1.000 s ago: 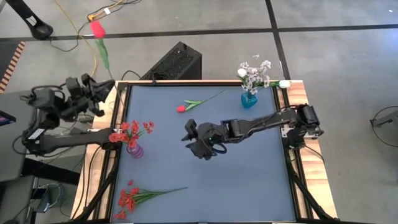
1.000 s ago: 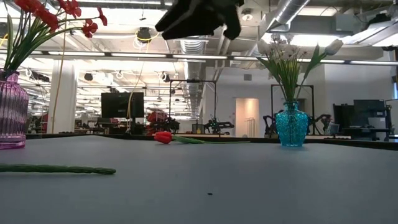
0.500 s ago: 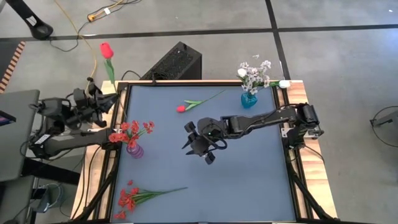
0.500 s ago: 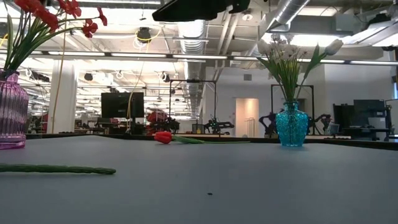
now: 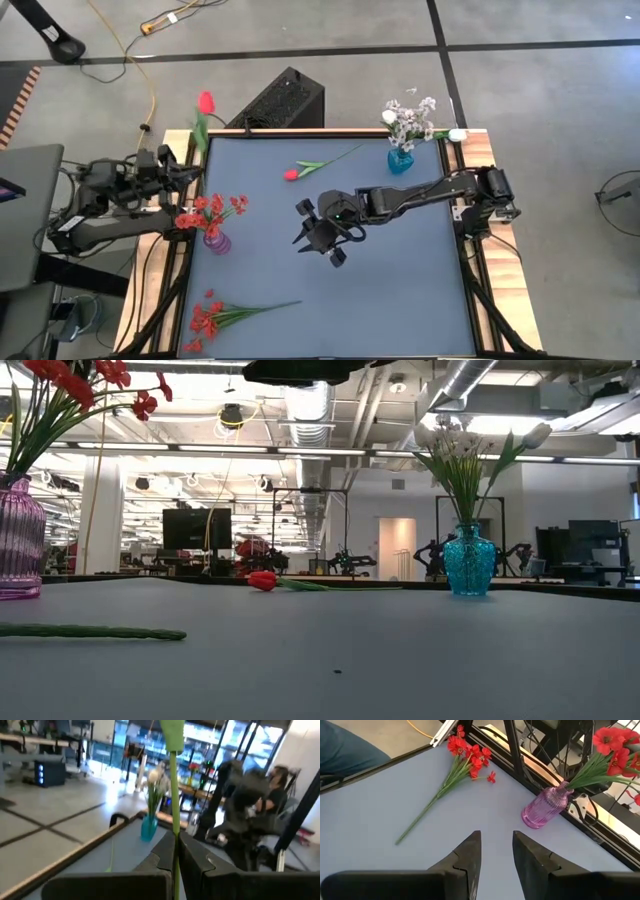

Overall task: Sort flowers into vase by color
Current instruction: Put the right red flower into the purple vase

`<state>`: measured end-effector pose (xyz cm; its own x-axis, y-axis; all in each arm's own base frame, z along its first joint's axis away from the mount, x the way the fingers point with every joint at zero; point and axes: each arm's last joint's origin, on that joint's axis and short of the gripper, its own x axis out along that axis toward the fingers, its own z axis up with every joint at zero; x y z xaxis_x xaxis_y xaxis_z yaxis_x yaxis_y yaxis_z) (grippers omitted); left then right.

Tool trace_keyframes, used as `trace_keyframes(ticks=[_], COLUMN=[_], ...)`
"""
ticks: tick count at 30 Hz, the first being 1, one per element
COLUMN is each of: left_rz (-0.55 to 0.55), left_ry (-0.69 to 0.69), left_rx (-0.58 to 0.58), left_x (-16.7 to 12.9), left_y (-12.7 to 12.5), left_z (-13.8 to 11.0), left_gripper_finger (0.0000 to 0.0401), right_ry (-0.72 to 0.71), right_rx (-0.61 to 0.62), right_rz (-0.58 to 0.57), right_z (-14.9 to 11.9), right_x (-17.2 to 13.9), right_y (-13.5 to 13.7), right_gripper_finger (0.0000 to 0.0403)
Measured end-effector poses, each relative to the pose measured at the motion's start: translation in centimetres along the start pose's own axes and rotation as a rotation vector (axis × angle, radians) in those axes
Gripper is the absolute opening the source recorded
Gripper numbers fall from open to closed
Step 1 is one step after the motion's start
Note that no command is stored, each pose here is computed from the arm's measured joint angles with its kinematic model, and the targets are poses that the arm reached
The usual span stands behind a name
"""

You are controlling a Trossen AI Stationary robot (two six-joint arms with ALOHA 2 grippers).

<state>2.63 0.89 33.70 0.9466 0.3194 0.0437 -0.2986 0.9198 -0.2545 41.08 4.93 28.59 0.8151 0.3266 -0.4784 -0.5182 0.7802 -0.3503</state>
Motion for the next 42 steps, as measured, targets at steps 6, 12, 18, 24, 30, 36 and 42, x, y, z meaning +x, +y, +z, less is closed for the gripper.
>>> trace_keyframes(ticks=[6, 12, 18, 24, 30, 36, 42], left_rz=[0.094, -0.014, -0.256, -0.563, -0.812, -0.759, -0.732], left_ry=[-0.033, -0.266, -0.367, -0.345, -0.004, 0.136, 0.124], left_rx=[0.033, 0.068, 0.023, -0.031, -0.081, -0.062, -0.038], left_x=[1.0, 0.3, 1.3, 4.5, 6.9, 7.3, 7.3], left_y=[0.5, -0.4, -1.5, -2.7, -3.3, -3.7, -4.3], left_z=[-0.8, 1.8, 3.5, 4.6, 2.5, 0.6, 0.5], left_gripper_finger=[0.0, 0.0, 0.0, 0.0, 0.0, 0.0, 0.0], right_ry=[-0.004, -0.02, -0.106, -0.156, -0.201, -0.333, -0.502], right_rx=[0.006, 0.021, -0.004, 0.02, 0.088, 0.071, 0.019], right_rz=[-0.002, -0.012, -0.064, -0.089, -0.06, -0.153, -0.36], right_z=[0.0, 0.2, 1.0, 1.5, 2.5, 4.6, 5.6], right_x=[0.0, 0.0, -0.1, -0.2, 0.1, 0.0, -1.3], right_y=[0.0, -0.1, -0.6, -0.9, 0.2, 0.8, -1.4], right_gripper_finger=[0.0136, 0.0136, 0.0136, 0.0136, 0.0136, 0.0136, 0.0129])
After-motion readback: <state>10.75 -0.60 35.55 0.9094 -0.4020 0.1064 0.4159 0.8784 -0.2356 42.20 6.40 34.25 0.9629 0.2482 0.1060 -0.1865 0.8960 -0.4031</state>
